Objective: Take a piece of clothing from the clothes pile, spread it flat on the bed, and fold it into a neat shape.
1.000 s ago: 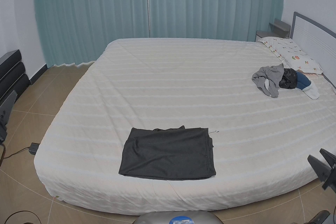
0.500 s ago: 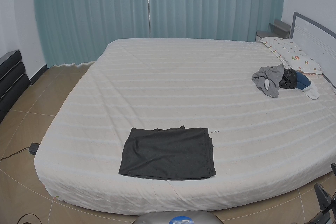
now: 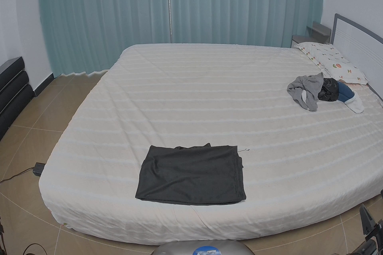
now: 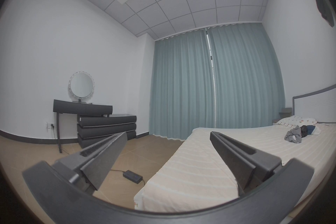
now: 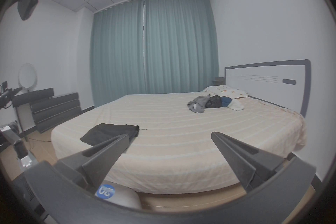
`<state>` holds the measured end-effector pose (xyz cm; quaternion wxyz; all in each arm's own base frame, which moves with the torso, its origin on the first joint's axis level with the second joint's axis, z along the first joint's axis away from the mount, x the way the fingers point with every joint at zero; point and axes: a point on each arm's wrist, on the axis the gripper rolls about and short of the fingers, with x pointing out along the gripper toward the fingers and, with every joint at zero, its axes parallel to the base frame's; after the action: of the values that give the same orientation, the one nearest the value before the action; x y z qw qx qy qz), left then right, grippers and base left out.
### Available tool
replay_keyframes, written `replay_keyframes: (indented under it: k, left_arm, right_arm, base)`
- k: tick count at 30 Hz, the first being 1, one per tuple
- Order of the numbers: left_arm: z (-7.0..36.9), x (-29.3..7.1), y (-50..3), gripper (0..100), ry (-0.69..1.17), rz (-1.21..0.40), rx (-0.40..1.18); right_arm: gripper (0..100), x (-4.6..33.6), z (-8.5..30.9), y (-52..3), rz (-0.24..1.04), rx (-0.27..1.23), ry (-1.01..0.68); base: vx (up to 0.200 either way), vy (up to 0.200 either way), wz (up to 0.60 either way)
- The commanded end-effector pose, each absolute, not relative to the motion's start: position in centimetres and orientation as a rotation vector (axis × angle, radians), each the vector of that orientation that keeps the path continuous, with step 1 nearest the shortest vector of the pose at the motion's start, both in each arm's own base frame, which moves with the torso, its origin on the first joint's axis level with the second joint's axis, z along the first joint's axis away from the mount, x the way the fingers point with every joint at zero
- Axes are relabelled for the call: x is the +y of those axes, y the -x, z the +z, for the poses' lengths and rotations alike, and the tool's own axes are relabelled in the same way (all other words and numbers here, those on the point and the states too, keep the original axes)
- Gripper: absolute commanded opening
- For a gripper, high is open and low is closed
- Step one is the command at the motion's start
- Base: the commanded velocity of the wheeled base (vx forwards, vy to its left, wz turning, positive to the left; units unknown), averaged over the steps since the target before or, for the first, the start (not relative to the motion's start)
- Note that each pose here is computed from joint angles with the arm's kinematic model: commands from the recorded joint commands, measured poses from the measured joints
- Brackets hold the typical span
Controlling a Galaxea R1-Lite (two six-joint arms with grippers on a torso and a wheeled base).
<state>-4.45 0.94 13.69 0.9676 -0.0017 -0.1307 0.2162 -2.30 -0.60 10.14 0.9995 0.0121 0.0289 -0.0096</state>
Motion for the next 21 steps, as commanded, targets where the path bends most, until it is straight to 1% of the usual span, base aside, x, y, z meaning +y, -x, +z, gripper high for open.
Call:
replay_keyframes:
  k: [1,4,5,6,7,8,11,12,14,15,16,19,21]
  left_arm:
    - [12.0,0.9,3.6,100,-0.01,0.403,-0.259]
    - [10.8,0.8,3.1,100,-0.019,0.39,-0.245]
    - [10.4,0.8,2.9,100,-0.023,0.387,-0.235]
    - [10.3,0.8,2.8,100,-0.024,0.387,-0.232]
    - [9.9,0.8,2.7,100,-0.029,0.382,-0.213]
    - [9.9,0.8,2.7,100,-0.029,0.382,-0.213]
    - [9.9,0.8,2.7,100,-0.03,0.364,-0.212]
    - [9.9,0.7,2.6,100,-0.036,0.329,-0.213]
    - [9.9,0.6,2.6,100,-0.043,0.291,-0.212]
    - [9.9,0.6,2.6,100,-0.043,0.288,-0.212]
    - [9.7,0.6,2.6,100,-0.048,0.269,-0.199]
    - [9.3,0.6,2.5,100,-0.052,0.262,-0.155]
    - [8.8,0.6,2.4,100,-0.05,0.258,-0.109]
  right_arm:
    - [100,-0.7,10.0,2.2,-0.048,0.073,0.0]
    - [100,-0.7,9.9,2.3,-0.075,0.094,0.015]
    - [100,-0.7,10.2,2.5,-0.107,0.105,0.029]
    - [100,-0.7,10.2,2.5,-0.11,0.105,0.03]
    - [100,-0.7,11.0,3.0,-0.139,0.119,0.044]
    - [100,-0.7,11.0,3.0,-0.139,0.119,0.044]
    - [100,-0.5,10.7,3.4,-0.106,0.141,0.047]
    - [100,-0.2,9.8,3.5,-0.05,0.14,0.036]
    - [100,0.0,8.8,3.6,0.013,0.126,0.031]
    - [100,0.0,8.8,3.7,0.014,0.121,0.028]
    - [100,0.1,8.7,3.5,0.048,0.114,0.035]
    - [100,0.1,8.4,3.2,0.047,0.081,0.059]
    - [100,0.1,8.2,2.7,0.046,0.029,0.079]
  base:
    - [0.0,0.0,0.0]
    - [0.0,0.0,0.0]
    - [0.0,0.0,0.0]
    - [0.0,0.0,0.0]
    - [0.0,0.0,0.0]
    - [0.0,0.0,0.0]
    - [0.0,0.0,0.0]
    - [0.0,0.0,0.0]
    - [0.0,0.0,0.0]
    - [0.0,0.0,0.0]
    - [0.0,0.0,0.0]
    - [0.0,0.0,0.0]
    - [0.0,0.0,0.0]
